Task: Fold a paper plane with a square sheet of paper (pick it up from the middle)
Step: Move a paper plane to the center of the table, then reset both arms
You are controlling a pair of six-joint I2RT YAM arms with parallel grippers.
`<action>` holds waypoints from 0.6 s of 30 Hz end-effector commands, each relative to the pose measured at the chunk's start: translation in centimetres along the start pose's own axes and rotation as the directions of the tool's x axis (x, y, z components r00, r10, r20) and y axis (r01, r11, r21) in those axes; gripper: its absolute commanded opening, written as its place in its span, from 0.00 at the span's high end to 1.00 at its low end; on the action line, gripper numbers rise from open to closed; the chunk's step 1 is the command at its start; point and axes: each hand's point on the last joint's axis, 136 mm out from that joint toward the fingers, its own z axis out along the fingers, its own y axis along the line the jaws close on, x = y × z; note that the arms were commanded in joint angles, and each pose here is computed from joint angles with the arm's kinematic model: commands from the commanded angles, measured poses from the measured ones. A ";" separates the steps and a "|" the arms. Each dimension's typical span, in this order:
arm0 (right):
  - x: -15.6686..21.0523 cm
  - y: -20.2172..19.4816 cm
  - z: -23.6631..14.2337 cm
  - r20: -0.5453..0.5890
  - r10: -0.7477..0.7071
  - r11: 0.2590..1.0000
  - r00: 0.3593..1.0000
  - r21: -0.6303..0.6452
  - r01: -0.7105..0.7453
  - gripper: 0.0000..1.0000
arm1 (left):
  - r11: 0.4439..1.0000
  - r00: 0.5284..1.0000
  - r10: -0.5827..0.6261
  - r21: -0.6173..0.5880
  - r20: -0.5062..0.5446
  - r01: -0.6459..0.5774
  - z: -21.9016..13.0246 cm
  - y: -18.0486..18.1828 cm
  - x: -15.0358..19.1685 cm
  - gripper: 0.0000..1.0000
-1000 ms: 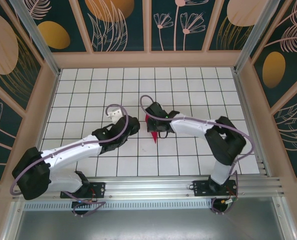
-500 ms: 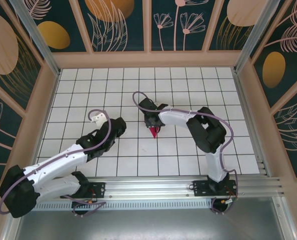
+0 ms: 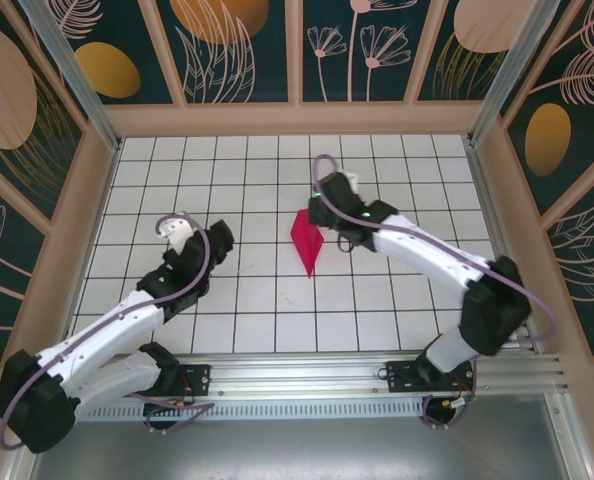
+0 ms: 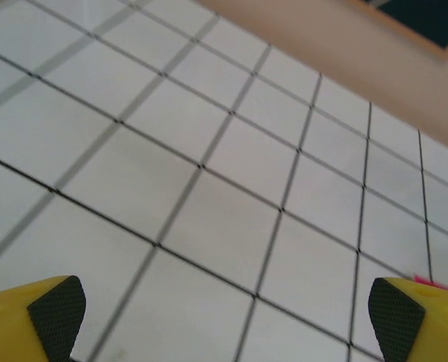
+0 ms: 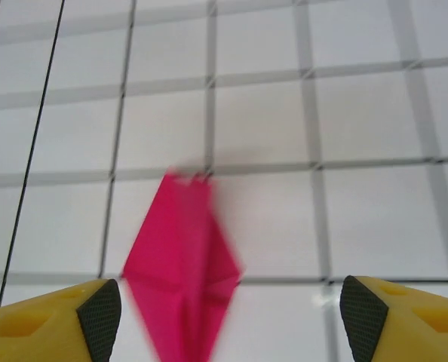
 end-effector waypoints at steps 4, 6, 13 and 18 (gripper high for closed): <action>0.5 -18.0 1.2 0.245 0.028 0.911 0.969 0.394 -0.126 0.18 | 0.956 0.953 0.204 -0.255 0.222 -0.145 1.5 6.9 -4.3 0.02; 1.4 -21.2 2.1 0.283 0.034 0.914 0.959 0.379 -0.144 0.17 | 0.921 0.931 0.285 -0.335 0.228 -0.200 2.3 8.2 -4.6 0.02; 0.8 -22.3 3.4 0.502 -0.097 0.967 0.859 0.251 -0.037 0.18 | 0.922 0.894 0.355 -0.263 0.273 -0.286 6.1 8.6 -3.7 0.02; 0.3 -21.7 3.7 0.554 -0.119 0.983 0.824 0.180 0.021 0.21 | 0.935 0.834 0.353 -0.125 0.424 -0.332 6.1 6.8 -4.4 0.01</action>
